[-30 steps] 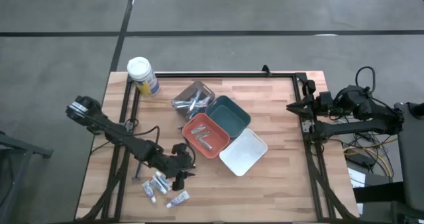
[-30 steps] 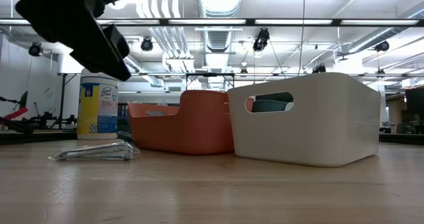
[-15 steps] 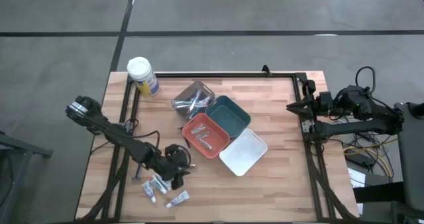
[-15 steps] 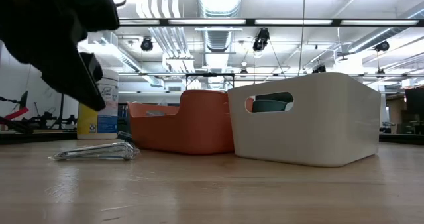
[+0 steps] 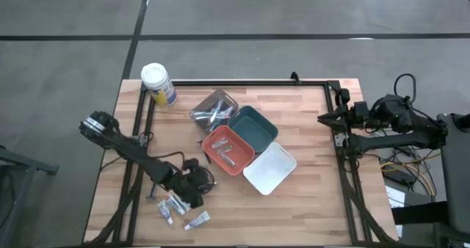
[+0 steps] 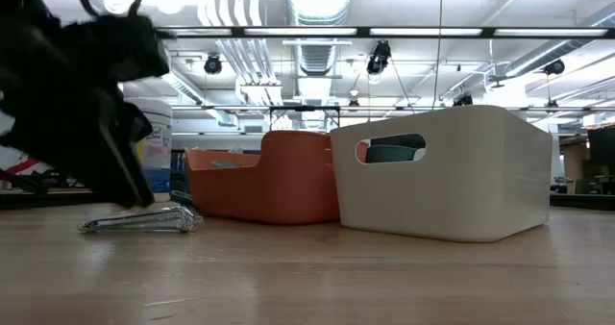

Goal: Pick & Place Travel size toiletries
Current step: Put the nail cutter into the orange bin

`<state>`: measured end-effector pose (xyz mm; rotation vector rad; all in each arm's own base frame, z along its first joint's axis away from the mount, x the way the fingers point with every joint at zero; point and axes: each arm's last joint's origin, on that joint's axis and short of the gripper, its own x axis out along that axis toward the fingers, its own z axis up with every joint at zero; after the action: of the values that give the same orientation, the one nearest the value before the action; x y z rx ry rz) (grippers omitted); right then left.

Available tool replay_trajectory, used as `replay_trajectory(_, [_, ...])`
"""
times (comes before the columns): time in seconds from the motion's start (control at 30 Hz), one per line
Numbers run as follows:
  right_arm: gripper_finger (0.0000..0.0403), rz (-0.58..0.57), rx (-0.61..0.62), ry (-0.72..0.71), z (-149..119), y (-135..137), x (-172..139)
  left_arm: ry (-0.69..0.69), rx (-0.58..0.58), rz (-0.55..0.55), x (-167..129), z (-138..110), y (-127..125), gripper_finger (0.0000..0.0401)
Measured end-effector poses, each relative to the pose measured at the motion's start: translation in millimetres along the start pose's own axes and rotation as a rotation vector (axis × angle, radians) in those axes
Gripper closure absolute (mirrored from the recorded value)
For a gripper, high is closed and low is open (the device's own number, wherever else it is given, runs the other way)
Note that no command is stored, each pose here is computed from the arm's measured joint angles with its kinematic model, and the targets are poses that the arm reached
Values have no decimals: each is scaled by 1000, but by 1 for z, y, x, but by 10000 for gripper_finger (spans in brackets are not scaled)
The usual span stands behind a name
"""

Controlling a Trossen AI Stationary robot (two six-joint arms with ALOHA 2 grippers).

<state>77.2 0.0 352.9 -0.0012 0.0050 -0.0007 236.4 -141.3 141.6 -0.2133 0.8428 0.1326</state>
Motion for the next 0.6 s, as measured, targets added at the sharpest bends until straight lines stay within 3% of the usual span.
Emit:
replay_trajectory(0.4, [369, 0, 0, 0, 0, 0, 0, 42, 58, 68, 20, -13, 0, 259])
replay_trajectory(0.6, [369, 0, 1, 0, 0, 0, 0, 31, 52, 65, 18, -11, 0, 293])
